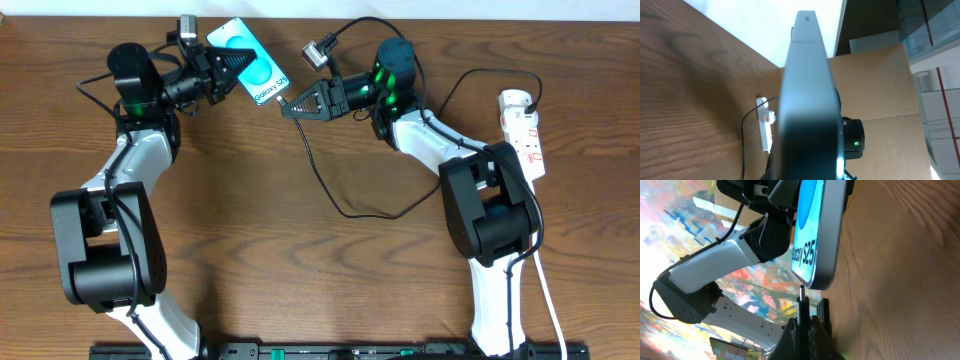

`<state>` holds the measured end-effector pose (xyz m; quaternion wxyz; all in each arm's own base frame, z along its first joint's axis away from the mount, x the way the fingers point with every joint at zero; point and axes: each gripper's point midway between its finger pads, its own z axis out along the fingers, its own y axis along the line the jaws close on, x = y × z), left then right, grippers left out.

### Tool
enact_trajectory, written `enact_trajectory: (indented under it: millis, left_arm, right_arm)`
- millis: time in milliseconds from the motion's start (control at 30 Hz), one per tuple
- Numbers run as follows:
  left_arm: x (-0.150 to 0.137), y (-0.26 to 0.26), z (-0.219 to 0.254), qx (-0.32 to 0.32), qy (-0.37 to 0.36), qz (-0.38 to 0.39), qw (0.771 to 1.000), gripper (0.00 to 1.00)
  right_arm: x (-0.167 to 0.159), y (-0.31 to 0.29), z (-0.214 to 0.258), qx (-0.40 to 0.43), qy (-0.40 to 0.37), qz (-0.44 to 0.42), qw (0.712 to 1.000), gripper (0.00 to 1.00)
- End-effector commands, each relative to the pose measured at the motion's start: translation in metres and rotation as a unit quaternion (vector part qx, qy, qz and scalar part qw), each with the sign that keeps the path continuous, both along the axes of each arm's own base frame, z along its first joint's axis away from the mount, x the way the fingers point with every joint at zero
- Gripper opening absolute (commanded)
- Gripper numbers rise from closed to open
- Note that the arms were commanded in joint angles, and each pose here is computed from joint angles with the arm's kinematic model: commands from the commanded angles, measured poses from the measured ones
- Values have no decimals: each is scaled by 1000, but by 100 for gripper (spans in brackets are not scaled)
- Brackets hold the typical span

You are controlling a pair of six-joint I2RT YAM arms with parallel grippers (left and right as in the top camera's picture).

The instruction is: Plug charger to phone and switch on socket

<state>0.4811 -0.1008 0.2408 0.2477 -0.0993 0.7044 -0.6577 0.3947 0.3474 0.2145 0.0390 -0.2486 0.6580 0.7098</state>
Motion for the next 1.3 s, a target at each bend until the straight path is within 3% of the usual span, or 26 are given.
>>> enact_trajectory:
  millis: [0, 1267]
  left_arm:
    - [0, 0, 10, 1, -13, 1, 1000, 7]
    - [2, -10, 10, 0, -12, 5, 1000, 7]
  right_arm:
    - [3, 1, 5, 3, -3, -8, 1000, 1]
    - [4, 7, 5, 5, -5, -16, 1000, 1]
